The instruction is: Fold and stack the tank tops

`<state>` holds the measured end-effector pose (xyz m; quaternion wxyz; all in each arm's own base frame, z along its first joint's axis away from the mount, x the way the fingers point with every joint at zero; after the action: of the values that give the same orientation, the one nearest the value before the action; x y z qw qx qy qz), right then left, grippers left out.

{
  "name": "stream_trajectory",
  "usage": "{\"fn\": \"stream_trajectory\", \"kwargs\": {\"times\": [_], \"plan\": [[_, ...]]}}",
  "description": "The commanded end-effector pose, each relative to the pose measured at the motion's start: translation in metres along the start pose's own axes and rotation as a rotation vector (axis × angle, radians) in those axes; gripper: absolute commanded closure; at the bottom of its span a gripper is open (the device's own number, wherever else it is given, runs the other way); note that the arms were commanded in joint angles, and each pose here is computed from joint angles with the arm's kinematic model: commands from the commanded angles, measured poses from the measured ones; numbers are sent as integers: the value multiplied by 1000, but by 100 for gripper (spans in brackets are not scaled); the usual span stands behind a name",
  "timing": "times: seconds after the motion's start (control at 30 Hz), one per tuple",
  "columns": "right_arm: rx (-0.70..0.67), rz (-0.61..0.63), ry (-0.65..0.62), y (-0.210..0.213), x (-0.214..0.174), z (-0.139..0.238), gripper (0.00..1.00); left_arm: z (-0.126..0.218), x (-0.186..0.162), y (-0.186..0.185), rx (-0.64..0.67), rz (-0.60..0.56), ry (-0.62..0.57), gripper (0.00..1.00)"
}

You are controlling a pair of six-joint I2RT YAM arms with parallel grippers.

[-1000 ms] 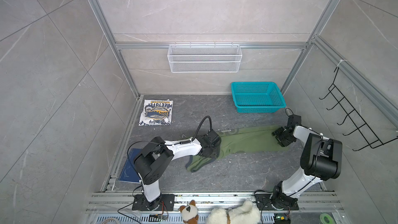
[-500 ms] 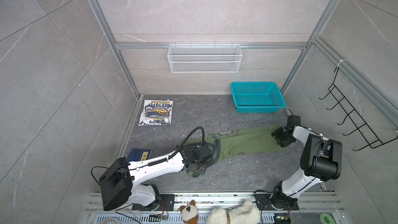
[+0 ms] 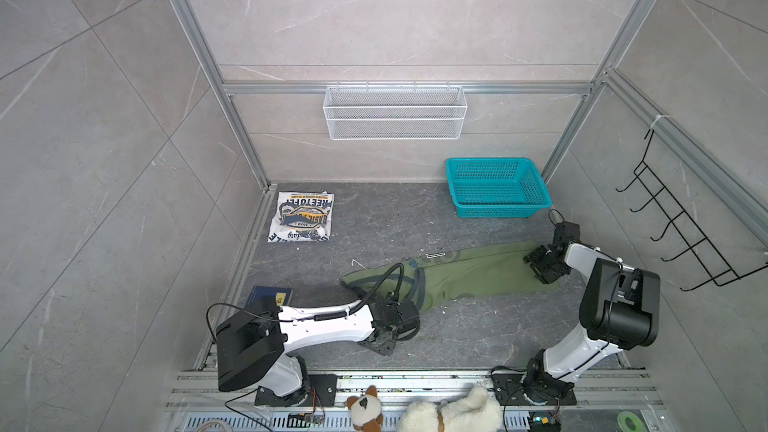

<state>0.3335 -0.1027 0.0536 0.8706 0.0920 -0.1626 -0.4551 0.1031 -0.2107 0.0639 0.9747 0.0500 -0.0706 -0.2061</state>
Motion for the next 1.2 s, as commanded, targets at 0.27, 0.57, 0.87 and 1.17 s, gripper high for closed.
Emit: {"fn": "stream_trajectory", "kwargs": {"times": [0.27,0.57,0.87,1.17], "plan": [[-48,6,21,-9,-9,-4,43,7,7,17,14,41,-51,91],[-63,12,11,-9,-6,-4,44,31,28,50,-230,147,-26,92],[-73,17,9,-10,-6,-3,44,25,50,86,-99,195,71,92],[-81,16,6,-11,-5,-5,44,6,45,114,44,273,175,90]]}}
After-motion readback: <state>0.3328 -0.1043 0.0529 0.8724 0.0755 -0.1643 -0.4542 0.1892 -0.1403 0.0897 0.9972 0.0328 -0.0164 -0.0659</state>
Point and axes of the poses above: each gripper's point midway between its finger pads, its own z axis back along the fingers, its own y axis along the line the jaws close on, x = y × z, the point moved 3 cm from there along z, back along the fingers
